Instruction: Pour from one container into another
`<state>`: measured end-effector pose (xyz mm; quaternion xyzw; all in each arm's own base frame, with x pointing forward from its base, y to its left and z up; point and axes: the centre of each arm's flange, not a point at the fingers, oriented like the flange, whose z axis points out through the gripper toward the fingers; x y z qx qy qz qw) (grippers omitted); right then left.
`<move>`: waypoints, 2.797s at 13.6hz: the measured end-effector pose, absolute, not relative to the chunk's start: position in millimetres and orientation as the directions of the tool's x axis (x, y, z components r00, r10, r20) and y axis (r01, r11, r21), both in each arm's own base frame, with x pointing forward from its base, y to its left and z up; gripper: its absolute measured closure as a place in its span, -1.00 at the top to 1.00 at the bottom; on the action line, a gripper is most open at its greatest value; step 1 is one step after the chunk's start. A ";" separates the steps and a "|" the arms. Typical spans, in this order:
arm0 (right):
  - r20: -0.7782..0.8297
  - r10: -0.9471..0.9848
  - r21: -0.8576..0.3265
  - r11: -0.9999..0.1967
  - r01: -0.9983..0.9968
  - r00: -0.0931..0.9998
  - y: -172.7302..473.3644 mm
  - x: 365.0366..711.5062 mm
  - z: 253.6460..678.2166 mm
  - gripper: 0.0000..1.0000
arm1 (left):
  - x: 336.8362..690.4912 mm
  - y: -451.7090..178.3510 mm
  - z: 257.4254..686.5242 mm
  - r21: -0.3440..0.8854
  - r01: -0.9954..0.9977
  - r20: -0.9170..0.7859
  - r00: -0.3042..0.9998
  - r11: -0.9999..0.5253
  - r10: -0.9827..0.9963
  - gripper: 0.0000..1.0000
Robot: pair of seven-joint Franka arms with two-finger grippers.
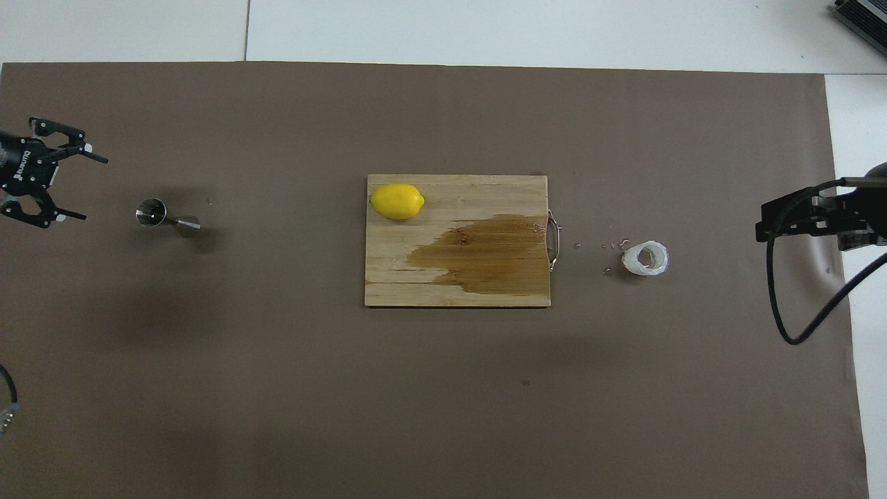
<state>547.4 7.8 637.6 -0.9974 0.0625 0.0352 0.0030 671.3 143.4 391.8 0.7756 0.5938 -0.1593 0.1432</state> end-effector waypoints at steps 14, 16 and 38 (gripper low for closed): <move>-0.071 -0.124 -0.002 -0.992 -0.125 0.990 7.8 547.4 637.6 1.00 | 614.5 144.6 305.6 -0.058 0.987 -0.598 -0.154 0.150 0.786 1.00; -0.071 -0.124 -0.002 -0.992 -0.125 0.990 7.8 547.4 637.6 1.00 | 609.6 141.7 301.8 -0.052 0.977 -0.628 -0.192 0.205 0.754 1.00; -0.087 -0.118 0.000 -0.993 -0.119 0.989 9.3 545.5 636.3 1.00 | 594.5 114.0 290.9 -0.068 0.937 -0.701 -0.289 0.342 0.652 1.00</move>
